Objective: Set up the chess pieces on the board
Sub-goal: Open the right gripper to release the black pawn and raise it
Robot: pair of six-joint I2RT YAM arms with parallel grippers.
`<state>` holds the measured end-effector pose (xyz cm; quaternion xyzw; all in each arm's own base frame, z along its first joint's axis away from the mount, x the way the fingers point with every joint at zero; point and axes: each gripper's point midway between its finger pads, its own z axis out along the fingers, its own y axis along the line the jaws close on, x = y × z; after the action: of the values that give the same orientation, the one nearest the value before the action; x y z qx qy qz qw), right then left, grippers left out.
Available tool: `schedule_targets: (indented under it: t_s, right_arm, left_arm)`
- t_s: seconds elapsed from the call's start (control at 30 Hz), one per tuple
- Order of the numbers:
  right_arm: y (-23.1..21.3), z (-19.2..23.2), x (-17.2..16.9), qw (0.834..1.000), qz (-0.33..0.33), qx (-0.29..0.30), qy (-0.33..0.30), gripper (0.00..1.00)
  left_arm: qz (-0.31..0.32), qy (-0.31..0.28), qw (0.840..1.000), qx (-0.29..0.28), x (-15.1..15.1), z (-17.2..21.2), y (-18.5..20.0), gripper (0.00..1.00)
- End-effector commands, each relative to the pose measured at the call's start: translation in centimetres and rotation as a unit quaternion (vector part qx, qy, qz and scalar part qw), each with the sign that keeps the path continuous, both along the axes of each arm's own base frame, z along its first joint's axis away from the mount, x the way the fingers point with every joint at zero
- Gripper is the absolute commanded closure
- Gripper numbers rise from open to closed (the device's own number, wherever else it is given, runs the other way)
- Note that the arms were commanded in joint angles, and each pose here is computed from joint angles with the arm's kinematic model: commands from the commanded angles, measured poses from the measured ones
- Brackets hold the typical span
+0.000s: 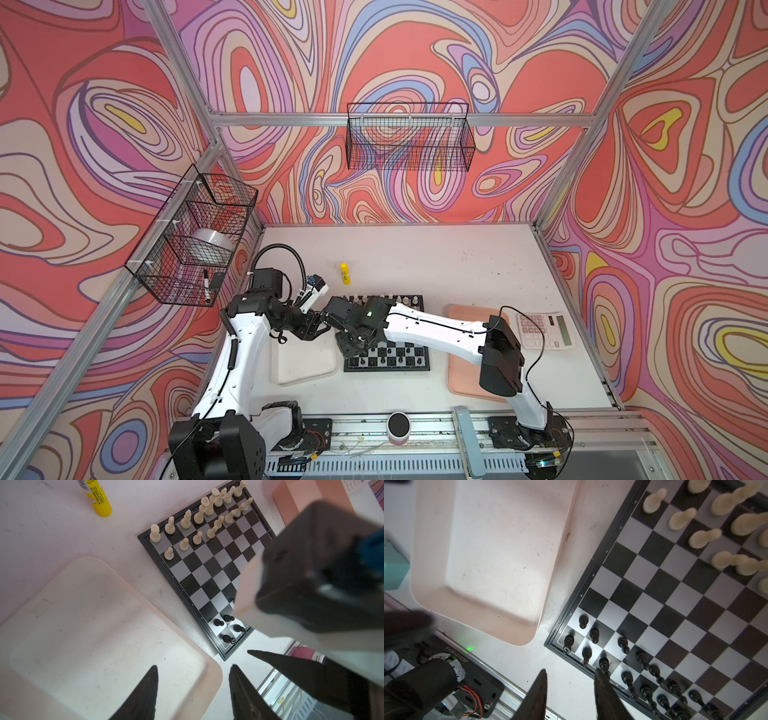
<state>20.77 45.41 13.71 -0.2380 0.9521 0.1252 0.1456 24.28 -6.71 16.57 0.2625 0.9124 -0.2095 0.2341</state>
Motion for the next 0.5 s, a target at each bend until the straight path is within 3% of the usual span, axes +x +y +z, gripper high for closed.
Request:
schedule_targets:
  t_s: [0.0, 0.13, 0.27, 0.37, 0.47]
  right_arm:
    - [-2.3, 4.4, 2.6, 0.998, -0.027, 0.023, -0.055, 0.56]
    - [-7.1, 7.3, 6.1, 0.992, -0.080, 0.033, -0.093, 0.47]
    - [-12.8, 11.3, 9.3, 0.975, -0.139, 0.093, -0.146, 0.36]
    - [-18.1, 14.1, 11.0, 0.953, -0.192, 0.129, -0.196, 0.02]
    - [-23.6, 15.8, 12.2, 0.927, -0.244, 0.146, -0.244, 0.02]
  left_arm:
    - [-0.005, -0.004, 1.000, -0.024, 0.9, 1.5, -0.5, 0.42]
    - [0.000, -0.018, 0.999, -0.040, 2.3, 3.0, -0.8, 0.37]
    - [0.018, -0.030, 0.998, -0.045, 4.2, 4.3, -0.8, 0.33]
    - [0.029, -0.039, 0.998, -0.038, 5.5, 4.7, -0.9, 0.28]
    - [0.050, -0.060, 0.997, -0.020, 7.0, 5.0, -0.8, 0.26]
